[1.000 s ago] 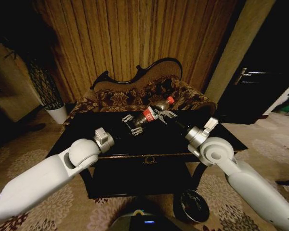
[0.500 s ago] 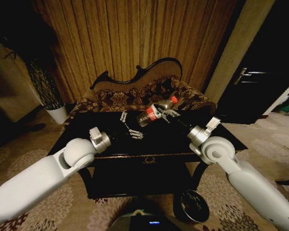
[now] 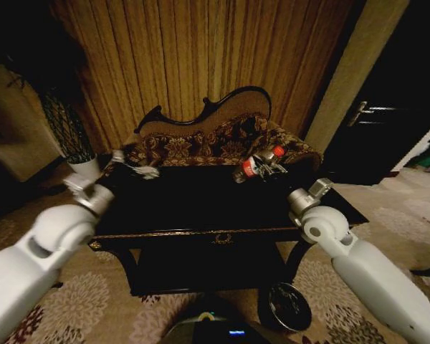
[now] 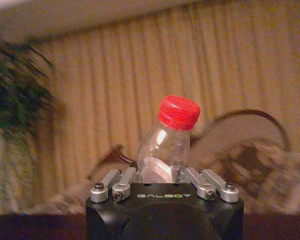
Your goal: Move to the front of the table and place the trash on the table into the trash bin.
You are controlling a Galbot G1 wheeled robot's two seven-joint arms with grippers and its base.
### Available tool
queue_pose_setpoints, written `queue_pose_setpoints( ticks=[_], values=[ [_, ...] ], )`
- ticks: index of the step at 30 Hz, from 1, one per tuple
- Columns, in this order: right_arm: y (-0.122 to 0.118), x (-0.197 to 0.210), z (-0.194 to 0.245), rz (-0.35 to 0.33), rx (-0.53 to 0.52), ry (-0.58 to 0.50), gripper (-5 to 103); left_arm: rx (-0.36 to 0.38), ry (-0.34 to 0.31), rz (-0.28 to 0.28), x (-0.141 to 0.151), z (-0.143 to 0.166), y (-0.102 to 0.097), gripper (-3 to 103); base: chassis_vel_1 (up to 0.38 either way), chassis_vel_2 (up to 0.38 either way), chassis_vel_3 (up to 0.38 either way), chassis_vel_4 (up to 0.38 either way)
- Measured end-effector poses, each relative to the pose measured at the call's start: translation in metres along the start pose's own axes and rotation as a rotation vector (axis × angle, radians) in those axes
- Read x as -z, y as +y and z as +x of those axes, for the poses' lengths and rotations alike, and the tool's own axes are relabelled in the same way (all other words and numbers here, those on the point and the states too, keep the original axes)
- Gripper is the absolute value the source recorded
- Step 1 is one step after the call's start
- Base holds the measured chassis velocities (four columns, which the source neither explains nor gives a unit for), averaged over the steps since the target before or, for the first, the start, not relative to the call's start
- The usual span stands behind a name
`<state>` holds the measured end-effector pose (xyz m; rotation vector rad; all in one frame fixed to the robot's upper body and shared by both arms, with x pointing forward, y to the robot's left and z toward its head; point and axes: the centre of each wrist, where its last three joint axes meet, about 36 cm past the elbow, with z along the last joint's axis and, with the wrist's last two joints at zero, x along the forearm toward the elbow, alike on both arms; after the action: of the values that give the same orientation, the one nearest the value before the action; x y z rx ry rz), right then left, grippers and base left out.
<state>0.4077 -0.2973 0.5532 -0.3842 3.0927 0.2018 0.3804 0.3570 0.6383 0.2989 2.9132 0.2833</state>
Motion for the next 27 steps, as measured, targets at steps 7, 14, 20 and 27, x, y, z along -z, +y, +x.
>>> queue_pose_setpoints(
  ticks=[7,14,20,27],
  values=[
    [-0.013,0.002,0.012,0.064,-0.099,0.01,29,0.244,0.102,0.082,-0.015,0.037,0.04,100,0.0,0.0,0.0,0.0],
    [-0.023,0.002,0.014,0.128,-0.142,0.0,29,0.281,0.093,0.174,-0.022,0.071,0.062,100,0.0,0.0,0.0,0.0],
    [-0.016,-0.008,0.024,0.172,-0.137,0.014,29,0.285,0.084,0.192,-0.03,0.095,0.057,100,0.0,0.0,0.0,0.0],
    [-0.019,-0.007,0.033,0.176,-0.162,0.004,29,0.271,0.088,0.155,-0.026,0.098,0.059,100,0.0,0.0,0.0,0.0]
  ],
)
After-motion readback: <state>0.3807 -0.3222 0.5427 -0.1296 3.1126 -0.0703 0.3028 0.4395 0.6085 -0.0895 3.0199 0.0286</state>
